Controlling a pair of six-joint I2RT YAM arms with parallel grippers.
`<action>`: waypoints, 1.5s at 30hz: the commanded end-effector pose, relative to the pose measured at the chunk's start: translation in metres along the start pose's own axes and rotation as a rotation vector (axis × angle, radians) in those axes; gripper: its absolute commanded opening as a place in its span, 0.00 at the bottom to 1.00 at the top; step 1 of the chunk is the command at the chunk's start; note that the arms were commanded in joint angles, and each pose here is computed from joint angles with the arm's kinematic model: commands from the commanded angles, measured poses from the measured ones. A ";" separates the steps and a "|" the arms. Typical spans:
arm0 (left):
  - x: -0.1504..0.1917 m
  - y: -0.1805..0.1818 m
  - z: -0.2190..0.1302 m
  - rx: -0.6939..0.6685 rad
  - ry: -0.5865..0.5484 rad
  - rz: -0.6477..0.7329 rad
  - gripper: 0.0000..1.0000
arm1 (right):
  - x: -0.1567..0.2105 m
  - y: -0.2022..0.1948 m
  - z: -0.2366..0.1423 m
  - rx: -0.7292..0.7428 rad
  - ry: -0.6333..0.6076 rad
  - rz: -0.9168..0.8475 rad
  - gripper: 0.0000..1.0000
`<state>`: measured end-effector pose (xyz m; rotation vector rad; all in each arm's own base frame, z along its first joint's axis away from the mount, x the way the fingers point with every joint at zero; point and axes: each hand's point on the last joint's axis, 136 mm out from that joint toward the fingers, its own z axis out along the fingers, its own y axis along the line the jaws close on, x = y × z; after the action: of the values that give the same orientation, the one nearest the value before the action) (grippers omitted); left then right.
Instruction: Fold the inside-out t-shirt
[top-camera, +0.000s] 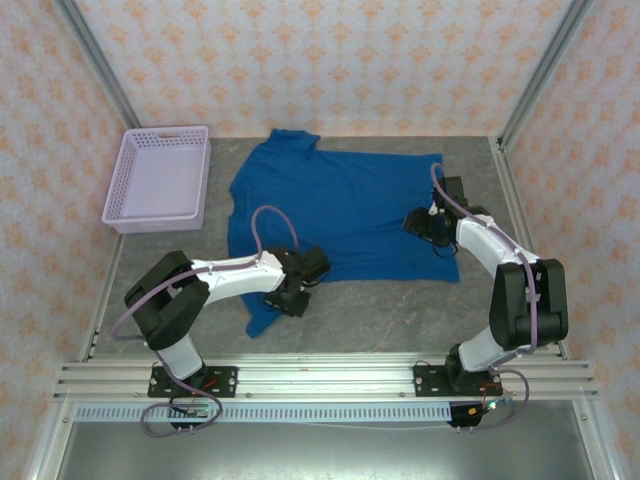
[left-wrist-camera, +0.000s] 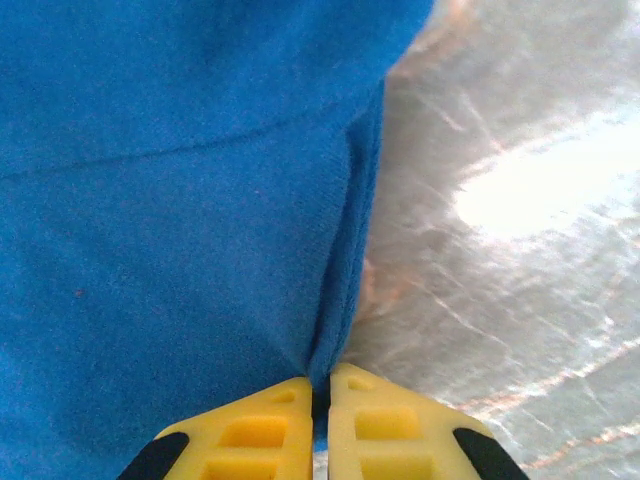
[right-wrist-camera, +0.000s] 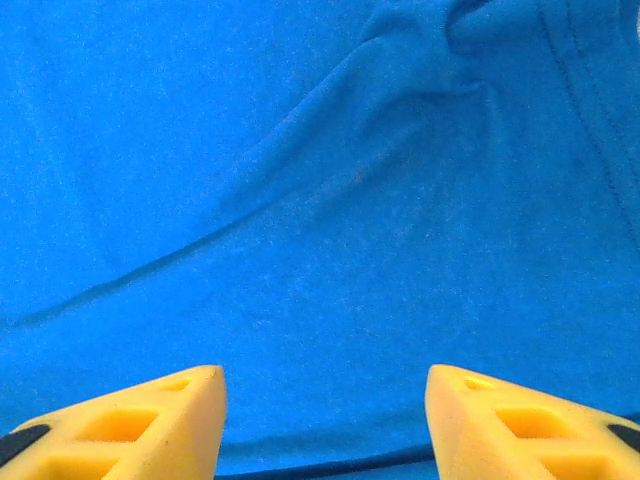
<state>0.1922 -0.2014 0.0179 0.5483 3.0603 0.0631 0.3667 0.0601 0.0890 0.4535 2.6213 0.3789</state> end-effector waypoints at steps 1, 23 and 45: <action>0.007 -0.019 -0.016 0.086 0.021 0.055 0.10 | 0.005 -0.007 0.003 0.020 0.012 -0.001 0.56; 0.004 -0.065 -0.032 0.333 0.019 0.177 0.11 | 0.012 -0.011 -0.001 0.029 0.017 -0.005 0.56; -0.026 -0.115 -0.081 0.677 -0.059 0.267 0.41 | 0.022 -0.009 -0.016 0.023 0.026 -0.015 0.56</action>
<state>0.1642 -0.3149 0.0700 0.9954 2.9577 -0.8603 0.3510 0.0571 0.0911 0.4446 2.6370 0.3605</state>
